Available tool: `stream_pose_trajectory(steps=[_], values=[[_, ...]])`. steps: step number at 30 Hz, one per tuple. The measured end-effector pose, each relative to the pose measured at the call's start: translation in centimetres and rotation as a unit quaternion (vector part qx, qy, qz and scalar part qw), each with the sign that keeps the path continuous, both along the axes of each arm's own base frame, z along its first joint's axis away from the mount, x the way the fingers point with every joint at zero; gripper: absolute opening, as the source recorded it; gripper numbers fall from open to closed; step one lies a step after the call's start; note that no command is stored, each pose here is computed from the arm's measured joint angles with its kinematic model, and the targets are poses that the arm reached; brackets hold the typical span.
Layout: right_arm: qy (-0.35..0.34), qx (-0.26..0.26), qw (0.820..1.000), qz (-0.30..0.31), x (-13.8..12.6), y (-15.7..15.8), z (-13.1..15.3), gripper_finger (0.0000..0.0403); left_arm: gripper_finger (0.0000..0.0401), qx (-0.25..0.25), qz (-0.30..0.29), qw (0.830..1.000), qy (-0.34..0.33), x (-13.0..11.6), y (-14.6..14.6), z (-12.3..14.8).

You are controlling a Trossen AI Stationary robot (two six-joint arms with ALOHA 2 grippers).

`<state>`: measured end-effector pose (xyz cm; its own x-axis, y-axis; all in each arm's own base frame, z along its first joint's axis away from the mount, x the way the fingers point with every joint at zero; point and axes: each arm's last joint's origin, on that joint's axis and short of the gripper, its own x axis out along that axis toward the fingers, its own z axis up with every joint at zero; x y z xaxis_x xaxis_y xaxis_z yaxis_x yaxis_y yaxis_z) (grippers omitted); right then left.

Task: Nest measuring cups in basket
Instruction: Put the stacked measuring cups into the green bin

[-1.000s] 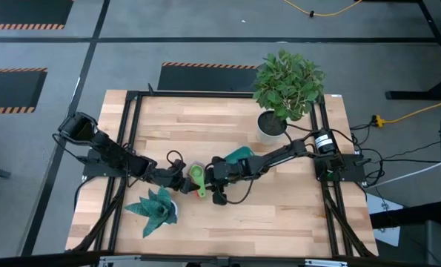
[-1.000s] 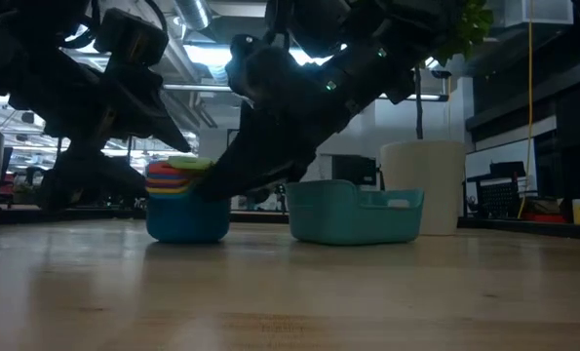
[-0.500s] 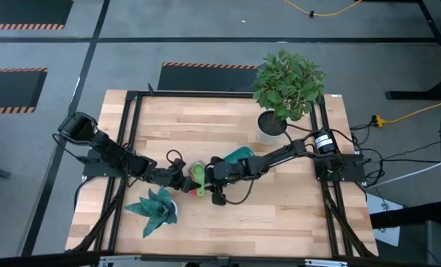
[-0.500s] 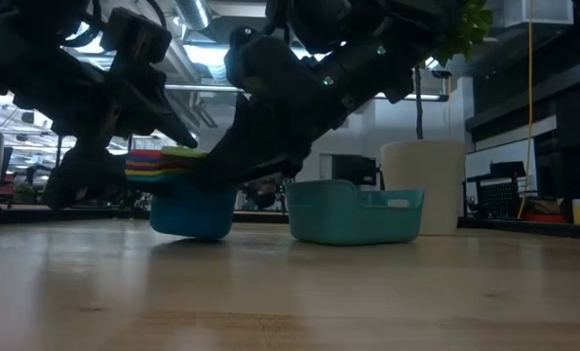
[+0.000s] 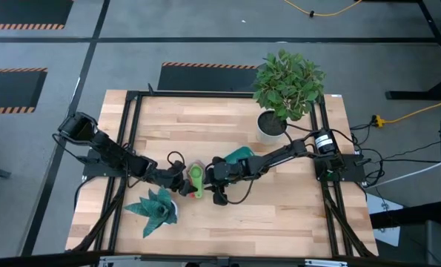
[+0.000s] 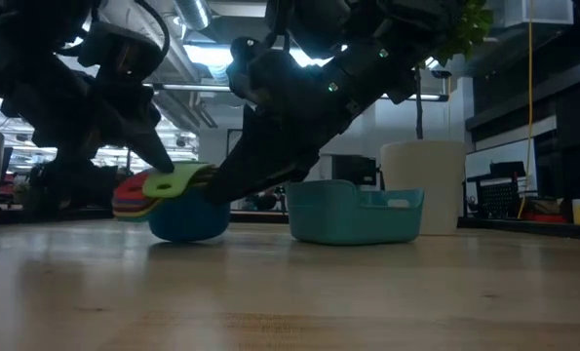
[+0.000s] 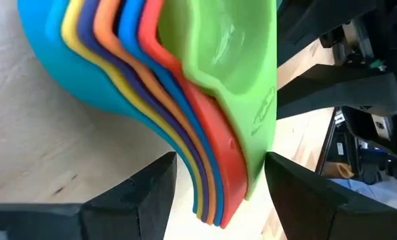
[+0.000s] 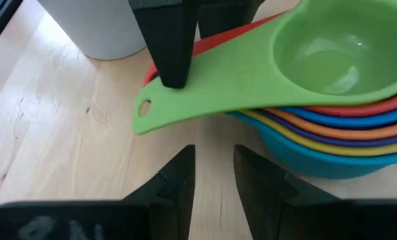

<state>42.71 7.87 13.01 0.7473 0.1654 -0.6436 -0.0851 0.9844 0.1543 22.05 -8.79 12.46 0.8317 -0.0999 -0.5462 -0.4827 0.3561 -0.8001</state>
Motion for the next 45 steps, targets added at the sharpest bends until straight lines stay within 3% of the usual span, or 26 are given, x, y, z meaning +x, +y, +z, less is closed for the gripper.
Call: stream_pose_trajectory(steps=[11, 19, 45], values=[[0.000, 0.000, 1.000, 0.000, 0.0, 0.0, 0.0, 0.0108, 0.0221, -0.002, -0.022, 0.999, 0.027, -1.3, 0.4, -1.3], [-0.017, 0.013, 1.000, -0.009, 0.2, 0.0, 0.3, 0.0108, 0.0221, 0.016, -0.048, 0.999, 0.003, -1.1, 0.3, -1.0], [-0.001, -0.011, 0.999, -0.048, 0.2, -1.4, 0.1, 0.0108, 0.0221, 0.023, -0.027, 0.999, -0.018, -0.9, 0.3, -0.7]])
